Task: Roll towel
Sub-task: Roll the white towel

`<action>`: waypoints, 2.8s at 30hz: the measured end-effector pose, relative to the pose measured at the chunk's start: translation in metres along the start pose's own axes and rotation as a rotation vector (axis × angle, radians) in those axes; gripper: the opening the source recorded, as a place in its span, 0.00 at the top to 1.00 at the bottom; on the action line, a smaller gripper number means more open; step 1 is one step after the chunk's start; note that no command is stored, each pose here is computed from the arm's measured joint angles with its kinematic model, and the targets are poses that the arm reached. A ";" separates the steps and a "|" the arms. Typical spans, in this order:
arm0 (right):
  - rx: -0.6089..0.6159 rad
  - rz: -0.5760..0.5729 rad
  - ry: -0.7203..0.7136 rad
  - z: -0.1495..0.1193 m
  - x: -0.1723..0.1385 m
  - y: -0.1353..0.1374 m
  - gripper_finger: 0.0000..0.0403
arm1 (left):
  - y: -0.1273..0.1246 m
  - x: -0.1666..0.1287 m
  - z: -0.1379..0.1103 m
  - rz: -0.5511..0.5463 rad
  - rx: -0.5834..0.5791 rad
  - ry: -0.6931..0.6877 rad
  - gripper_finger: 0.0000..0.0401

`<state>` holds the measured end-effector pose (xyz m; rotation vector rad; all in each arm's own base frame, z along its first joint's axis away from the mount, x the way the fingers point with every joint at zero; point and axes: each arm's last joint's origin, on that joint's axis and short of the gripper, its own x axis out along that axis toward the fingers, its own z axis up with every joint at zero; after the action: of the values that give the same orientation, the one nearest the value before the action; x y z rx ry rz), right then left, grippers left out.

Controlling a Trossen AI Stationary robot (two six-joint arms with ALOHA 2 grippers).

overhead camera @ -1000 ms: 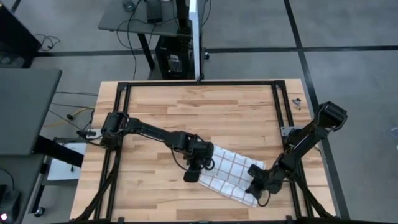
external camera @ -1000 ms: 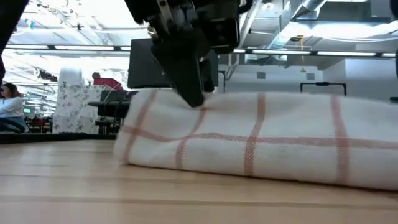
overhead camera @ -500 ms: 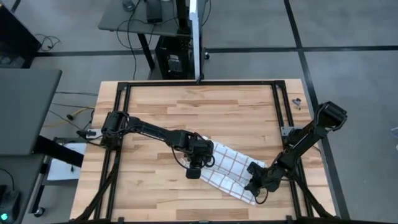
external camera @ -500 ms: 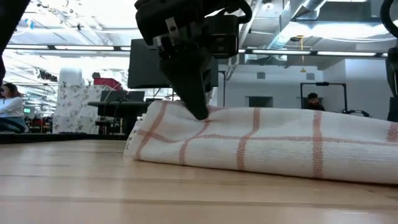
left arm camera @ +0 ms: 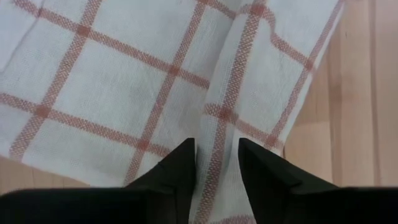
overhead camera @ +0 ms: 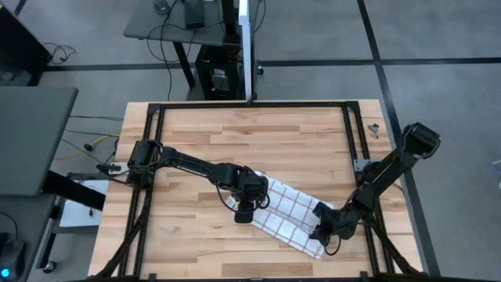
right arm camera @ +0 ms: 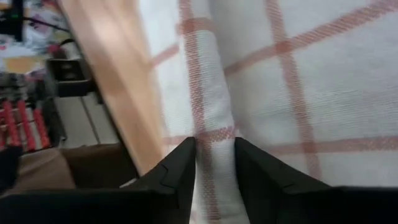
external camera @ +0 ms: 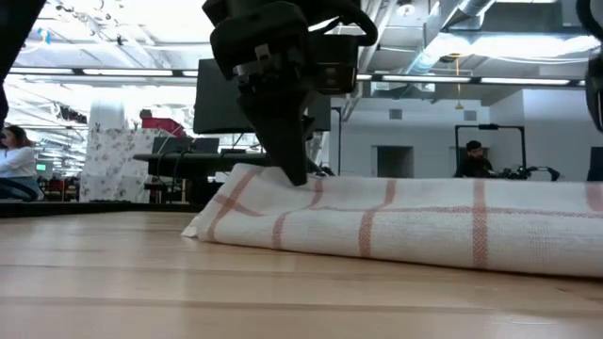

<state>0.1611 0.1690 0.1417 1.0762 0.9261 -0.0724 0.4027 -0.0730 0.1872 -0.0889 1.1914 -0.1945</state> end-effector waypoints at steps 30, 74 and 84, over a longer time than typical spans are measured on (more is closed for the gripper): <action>-0.026 0.234 -0.028 -0.006 0.027 0.023 1.00 | -0.005 -0.036 0.022 -0.021 0.075 -0.015 0.73; -0.321 -0.010 0.156 0.069 0.051 -0.019 1.00 | -0.056 -0.012 -0.084 0.304 -0.361 0.020 0.73; -0.327 0.000 0.212 0.063 0.014 -0.006 1.00 | -0.066 -0.026 -0.058 0.152 -0.258 -0.227 0.73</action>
<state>0.2055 0.1217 0.1373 0.7887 1.0854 0.1916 0.3333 -0.1304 0.2007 -0.2392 0.9869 0.1022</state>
